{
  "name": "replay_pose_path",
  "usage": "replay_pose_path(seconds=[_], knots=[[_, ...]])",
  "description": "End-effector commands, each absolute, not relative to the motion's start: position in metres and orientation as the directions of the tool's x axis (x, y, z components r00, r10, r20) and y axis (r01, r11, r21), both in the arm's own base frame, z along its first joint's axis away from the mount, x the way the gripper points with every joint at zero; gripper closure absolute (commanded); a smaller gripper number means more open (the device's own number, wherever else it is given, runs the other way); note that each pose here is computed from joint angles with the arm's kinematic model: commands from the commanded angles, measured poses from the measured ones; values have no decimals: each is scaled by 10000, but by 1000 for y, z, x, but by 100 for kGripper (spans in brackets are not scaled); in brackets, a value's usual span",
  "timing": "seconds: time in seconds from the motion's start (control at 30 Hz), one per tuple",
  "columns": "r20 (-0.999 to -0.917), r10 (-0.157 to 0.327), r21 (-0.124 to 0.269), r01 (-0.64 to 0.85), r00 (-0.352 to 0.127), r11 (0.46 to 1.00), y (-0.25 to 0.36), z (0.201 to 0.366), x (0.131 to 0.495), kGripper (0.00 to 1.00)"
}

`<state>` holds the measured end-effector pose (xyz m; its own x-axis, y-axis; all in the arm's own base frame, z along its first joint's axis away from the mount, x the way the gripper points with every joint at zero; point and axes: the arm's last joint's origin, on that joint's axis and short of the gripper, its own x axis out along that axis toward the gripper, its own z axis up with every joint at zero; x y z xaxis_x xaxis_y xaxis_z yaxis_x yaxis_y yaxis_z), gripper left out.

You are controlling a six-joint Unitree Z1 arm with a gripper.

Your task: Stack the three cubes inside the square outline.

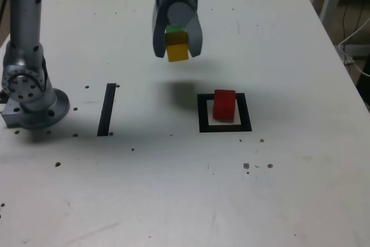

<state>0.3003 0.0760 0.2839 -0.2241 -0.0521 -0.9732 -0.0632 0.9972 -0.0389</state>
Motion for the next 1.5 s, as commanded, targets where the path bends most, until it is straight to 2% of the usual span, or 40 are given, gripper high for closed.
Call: replay_pose_path(seconds=[0.0,0.47,1.03,1.47], knots=[[-9745,-536,-442,-477,-2178,9979,68,286,307,71],[-9758,-482,-620,586,-2132,9964,20,292,341,71],[-9673,-461,-794,1252,-2494,9889,-2,277,372,71],[-9650,-544,-956,1509,-2566,9839,-3,266,386,71]])
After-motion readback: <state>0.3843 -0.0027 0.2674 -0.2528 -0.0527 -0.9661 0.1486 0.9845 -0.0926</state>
